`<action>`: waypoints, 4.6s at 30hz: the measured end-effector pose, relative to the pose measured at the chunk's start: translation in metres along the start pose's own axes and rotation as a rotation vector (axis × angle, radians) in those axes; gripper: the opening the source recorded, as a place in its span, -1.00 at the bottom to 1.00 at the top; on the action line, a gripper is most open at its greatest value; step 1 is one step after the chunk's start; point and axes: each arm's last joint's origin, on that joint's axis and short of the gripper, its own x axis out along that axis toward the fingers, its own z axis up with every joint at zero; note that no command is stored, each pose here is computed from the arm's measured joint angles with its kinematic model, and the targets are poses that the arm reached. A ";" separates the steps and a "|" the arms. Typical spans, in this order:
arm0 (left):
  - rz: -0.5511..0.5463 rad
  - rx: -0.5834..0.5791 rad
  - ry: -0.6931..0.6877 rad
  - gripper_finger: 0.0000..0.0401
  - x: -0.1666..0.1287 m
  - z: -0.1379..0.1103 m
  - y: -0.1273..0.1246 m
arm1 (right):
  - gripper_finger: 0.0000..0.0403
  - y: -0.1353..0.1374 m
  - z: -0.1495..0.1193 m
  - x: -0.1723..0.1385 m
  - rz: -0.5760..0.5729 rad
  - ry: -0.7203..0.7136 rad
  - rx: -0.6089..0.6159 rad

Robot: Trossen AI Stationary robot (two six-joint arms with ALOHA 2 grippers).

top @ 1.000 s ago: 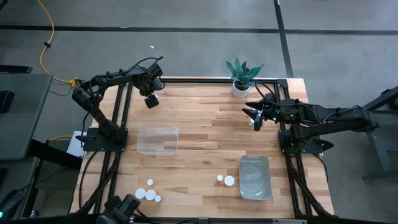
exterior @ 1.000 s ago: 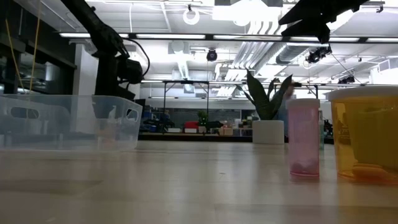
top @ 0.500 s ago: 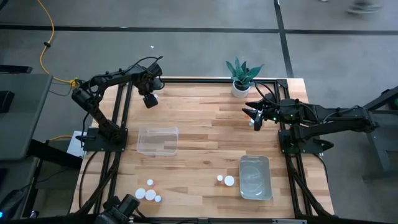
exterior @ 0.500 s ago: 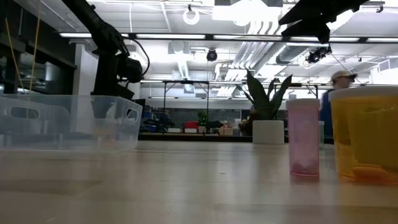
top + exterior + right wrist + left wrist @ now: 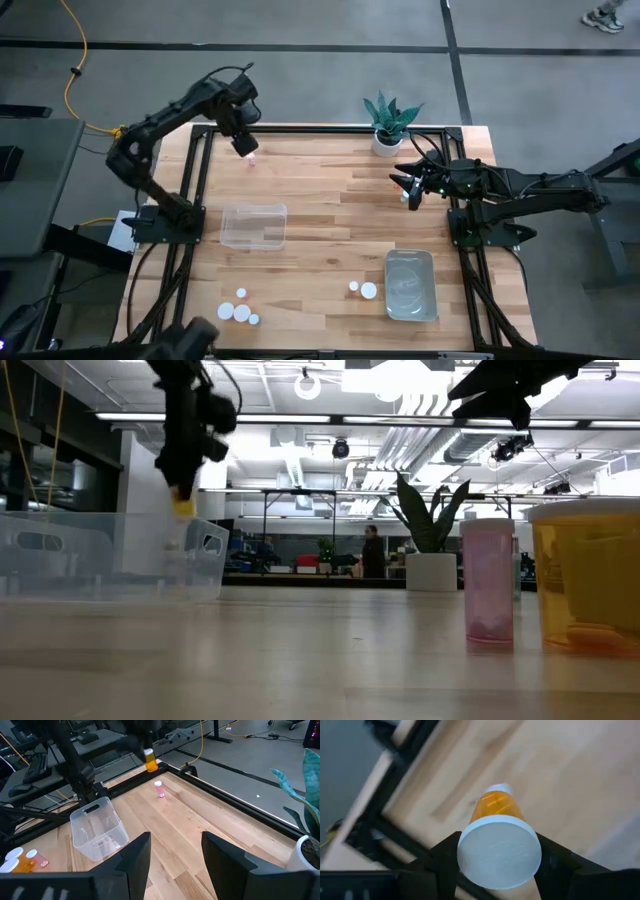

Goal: Pick and place medicine bottles into bin by pill shape (circle, oval)
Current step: Put the large orange pill bottle into the transparent bin

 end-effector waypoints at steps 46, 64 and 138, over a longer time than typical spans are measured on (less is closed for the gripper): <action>-0.050 0.657 0.088 -0.02 0.088 -0.040 -0.230 | -0.16 0.000 -0.001 0.000 -0.005 0.012 -0.014; -0.050 0.640 0.086 0.33 0.088 -0.039 -0.230 | -0.16 0.000 -0.001 0.000 -0.005 0.012 -0.040; -0.564 0.071 -1.352 -1.00 -0.035 -0.133 -0.127 | 0.53 -0.096 -0.027 0.059 -0.850 0.471 0.521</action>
